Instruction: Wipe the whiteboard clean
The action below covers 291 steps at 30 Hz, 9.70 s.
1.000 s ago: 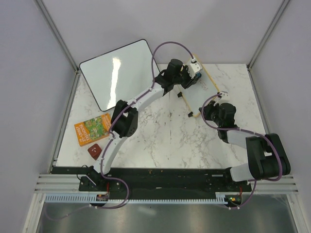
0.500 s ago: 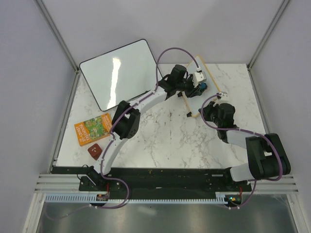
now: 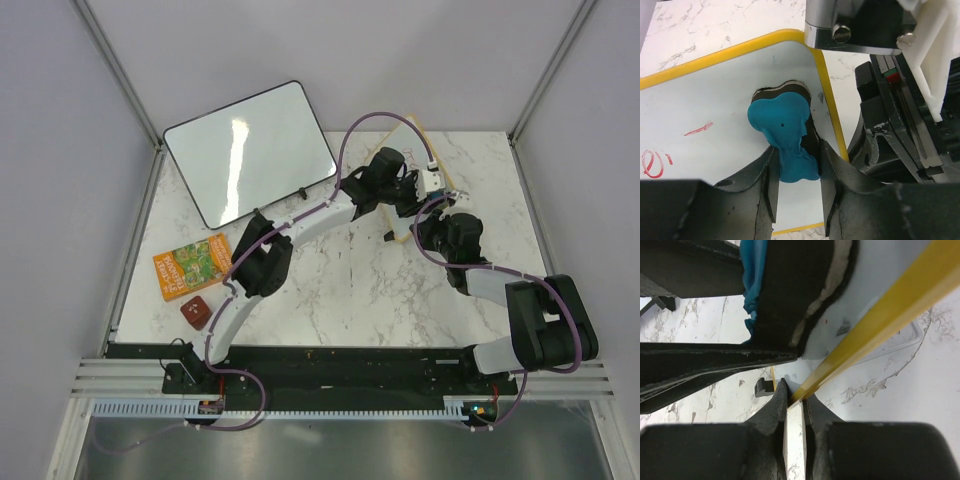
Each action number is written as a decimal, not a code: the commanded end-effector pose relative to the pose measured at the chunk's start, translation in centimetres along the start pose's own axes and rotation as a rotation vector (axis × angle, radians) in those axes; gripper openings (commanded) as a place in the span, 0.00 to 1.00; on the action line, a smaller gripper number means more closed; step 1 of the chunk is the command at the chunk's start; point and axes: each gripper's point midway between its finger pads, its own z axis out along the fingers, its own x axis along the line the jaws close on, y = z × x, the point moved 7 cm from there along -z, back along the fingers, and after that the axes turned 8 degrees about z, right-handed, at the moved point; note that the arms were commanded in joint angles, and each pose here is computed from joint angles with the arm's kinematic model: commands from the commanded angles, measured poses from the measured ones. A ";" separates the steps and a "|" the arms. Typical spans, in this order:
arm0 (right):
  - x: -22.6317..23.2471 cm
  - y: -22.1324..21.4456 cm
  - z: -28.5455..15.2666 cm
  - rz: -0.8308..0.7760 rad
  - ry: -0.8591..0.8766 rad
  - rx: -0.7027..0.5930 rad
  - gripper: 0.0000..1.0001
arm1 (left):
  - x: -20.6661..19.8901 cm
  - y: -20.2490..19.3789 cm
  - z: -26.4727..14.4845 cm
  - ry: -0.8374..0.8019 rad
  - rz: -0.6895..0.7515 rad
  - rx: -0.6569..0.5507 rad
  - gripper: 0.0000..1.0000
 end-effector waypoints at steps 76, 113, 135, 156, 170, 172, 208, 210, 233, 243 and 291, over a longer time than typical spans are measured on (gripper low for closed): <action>1.5 -2.9 -4.2 -0.096 0.113 0.206 0.00 | 8.7 -4.2 -1.7 0.352 -0.450 -0.126 0.02; 1.5 -2.9 -4.1 -0.108 0.120 0.202 0.00 | 6.1 -3.8 -0.2 0.111 -0.393 -0.158 0.02; 1.7 -3.2 -3.9 -0.108 0.147 0.225 0.00 | 10.2 -6.7 -2.1 0.148 -0.541 -0.308 0.02; 1.6 -3.3 -3.8 -0.104 0.142 0.231 0.00 | 7.9 -4.6 -1.2 0.093 -0.469 -0.233 0.02; 1.6 -3.4 -3.7 -0.107 0.143 0.236 0.00 | 11.3 -10.6 -3.9 0.226 -0.751 -0.183 0.02; 1.6 -3.4 -3.7 -0.107 0.144 0.237 0.00 | 11.0 -10.5 -3.7 0.198 -0.754 -0.192 0.02; 1.6 -3.4 -3.8 -0.108 0.143 0.233 0.00 | 9.4 0.1 -4.0 0.118 -0.472 -0.334 0.02; 1.6 -3.3 -3.7 -0.108 0.141 0.232 0.00 | 9.3 -1.3 -3.5 0.141 -0.501 -0.297 0.02; 1.6 -3.2 -3.8 -0.105 0.138 0.226 0.00 | 9.6 -10.7 -4.4 0.229 -0.953 -0.089 0.02; 1.3 -3.4 -3.6 -0.096 0.116 0.238 0.00 | 7.9 -8.7 -6.6 0.163 -0.949 -0.080 0.02; 0.4 -5.1 -5.5 0.009 -0.006 0.362 0.45 | -9.3 -13.6 -18.2 0.647 -0.981 0.809 0.67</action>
